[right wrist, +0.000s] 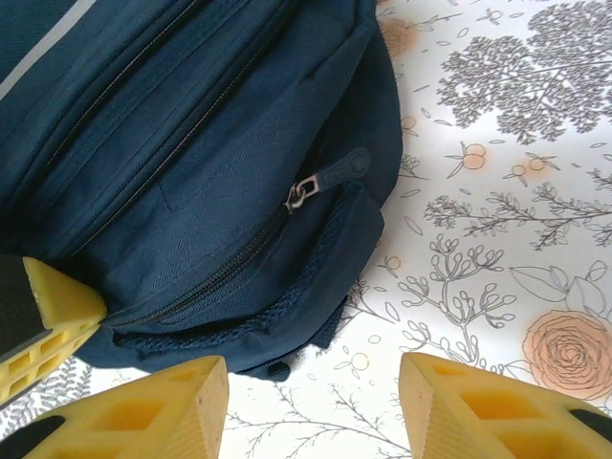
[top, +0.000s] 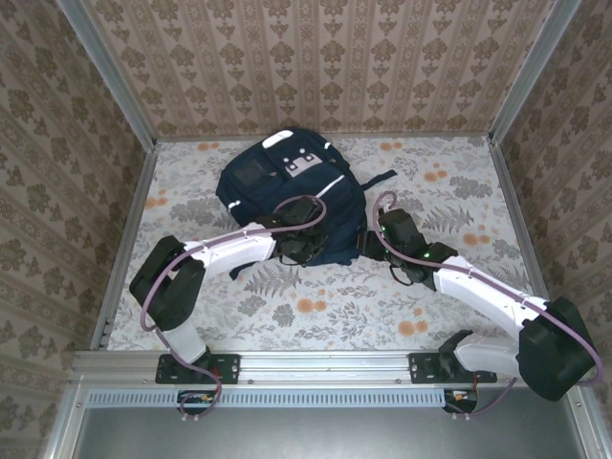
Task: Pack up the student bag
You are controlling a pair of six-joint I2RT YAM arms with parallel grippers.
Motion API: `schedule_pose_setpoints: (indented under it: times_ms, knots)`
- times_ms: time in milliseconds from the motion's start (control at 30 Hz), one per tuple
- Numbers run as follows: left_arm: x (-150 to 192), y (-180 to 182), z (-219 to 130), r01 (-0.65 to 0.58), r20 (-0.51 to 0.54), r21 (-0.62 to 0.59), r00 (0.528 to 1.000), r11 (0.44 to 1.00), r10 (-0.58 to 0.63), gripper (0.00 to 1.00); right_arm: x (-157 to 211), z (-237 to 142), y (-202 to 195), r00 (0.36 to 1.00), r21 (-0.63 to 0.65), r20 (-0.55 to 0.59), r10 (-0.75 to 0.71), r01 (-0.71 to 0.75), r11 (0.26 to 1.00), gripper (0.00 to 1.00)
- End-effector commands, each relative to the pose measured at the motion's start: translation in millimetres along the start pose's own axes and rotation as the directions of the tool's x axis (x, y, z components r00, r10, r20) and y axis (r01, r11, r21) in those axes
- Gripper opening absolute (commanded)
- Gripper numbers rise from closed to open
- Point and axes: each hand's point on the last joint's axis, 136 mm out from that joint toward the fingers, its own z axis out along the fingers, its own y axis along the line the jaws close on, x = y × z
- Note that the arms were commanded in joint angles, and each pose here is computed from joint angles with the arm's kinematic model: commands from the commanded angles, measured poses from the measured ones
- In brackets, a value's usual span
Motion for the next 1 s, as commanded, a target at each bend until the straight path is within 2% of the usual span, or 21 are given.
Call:
schedule_pose_setpoints:
  times_ms: [0,167,367,500,667,967]
  knots:
    - [-21,26,-13,0.048,0.092,-0.062,0.995,0.997,-0.042,0.00,1,1,11,0.999,-0.067,-0.023,-0.049,0.047,0.997,0.52]
    - [-43,73,-51,0.071,0.160,-0.111,0.986,0.991,-0.052,0.00,0,6,32,0.994,-0.159,-0.048,-0.096,0.087,0.983,0.51]
    - [-67,121,-91,0.150,0.220,-0.062,0.966,0.987,-0.133,0.00,2,12,70,0.979,-0.319,-0.055,-0.196,0.169,0.933,0.45]
    - [-75,134,-108,0.168,0.251,-0.033,0.956,0.985,-0.154,0.00,9,12,109,0.956,-0.448,-0.020,-0.291,0.252,0.858,0.38]
    - [-78,143,-115,0.177,0.264,-0.035,0.951,0.984,-0.162,0.00,32,30,140,0.925,-0.531,-0.079,-0.371,0.275,0.801,0.34]
    - [-77,149,-112,0.195,0.252,-0.042,0.951,0.980,-0.178,0.00,67,43,169,0.882,-0.632,-0.130,-0.453,0.278,0.723,0.38]
